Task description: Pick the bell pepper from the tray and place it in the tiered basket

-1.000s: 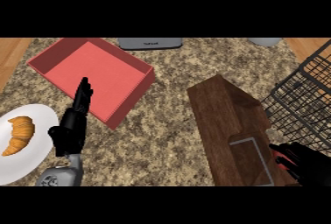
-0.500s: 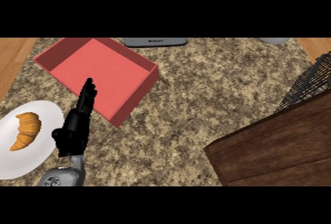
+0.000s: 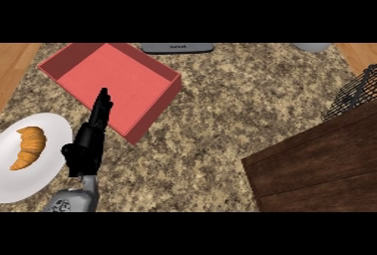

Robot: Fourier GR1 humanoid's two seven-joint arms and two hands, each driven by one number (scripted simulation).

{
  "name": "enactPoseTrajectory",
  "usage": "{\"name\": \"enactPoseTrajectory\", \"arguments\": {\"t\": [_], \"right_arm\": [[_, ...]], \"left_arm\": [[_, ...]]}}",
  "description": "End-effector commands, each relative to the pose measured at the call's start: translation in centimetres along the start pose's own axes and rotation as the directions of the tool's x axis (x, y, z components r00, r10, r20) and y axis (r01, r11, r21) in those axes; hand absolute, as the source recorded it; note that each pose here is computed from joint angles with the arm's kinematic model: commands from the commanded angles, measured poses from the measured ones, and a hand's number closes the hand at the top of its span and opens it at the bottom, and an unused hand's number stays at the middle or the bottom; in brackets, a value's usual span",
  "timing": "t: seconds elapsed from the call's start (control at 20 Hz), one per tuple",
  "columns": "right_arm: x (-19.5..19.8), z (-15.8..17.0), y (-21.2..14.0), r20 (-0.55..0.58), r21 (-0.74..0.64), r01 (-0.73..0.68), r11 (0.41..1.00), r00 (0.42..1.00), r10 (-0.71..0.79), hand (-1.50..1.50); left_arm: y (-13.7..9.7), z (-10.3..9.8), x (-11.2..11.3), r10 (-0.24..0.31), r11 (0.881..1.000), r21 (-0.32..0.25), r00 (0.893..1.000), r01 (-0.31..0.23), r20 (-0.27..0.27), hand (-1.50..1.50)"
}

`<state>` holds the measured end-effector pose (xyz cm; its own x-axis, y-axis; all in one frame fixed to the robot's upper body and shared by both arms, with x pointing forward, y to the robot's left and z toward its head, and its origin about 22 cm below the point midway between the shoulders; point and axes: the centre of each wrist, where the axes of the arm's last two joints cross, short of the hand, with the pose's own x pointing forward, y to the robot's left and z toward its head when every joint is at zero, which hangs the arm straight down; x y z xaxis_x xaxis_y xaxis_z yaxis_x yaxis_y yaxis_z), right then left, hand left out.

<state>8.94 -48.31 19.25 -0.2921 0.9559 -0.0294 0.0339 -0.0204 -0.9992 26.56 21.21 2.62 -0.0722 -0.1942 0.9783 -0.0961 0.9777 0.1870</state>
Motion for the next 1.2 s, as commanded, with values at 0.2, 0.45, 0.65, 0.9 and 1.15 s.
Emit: {"name": "enactPoseTrajectory", "arguments": {"t": [0.2,0.45,0.65,0.9,1.15], "right_arm": [[-1.2,0.7,-10.4,-0.049,-0.059,0.098,0.993,0.994,-0.101,1.5],[-2.2,-1.2,-10.4,-0.04,-0.031,0.33,0.944,0.943,-0.331,1.5],[-1.7,-4.2,-11.2,-0.082,-0.06,0.277,0.959,0.956,-0.281,1.5],[-0.6,-6.4,-10.3,-0.112,-0.125,0.263,0.957,0.954,-0.277,1.5],[-2.6,-8.6,-8.9,-0.124,-0.139,0.217,0.966,0.964,-0.234,1.5]], "left_arm": [[-0.3,-0.9,-0.4,0.008,1.0,-0.016,1.0,-0.008,0.013,0.0],[-1.8,-1.0,0.4,0.004,1.0,-0.029,1.0,-0.003,0.018,0.0],[-2.5,-1.6,0.9,0.014,0.999,-0.035,1.0,-0.013,0.022,0.0],[-1.5,-1.4,2.1,0.005,0.999,-0.051,1.0,-0.005,-0.005,0.0],[-0.8,0.4,0.3,0.005,0.999,-0.048,0.999,-0.002,0.052,0.0]]}}
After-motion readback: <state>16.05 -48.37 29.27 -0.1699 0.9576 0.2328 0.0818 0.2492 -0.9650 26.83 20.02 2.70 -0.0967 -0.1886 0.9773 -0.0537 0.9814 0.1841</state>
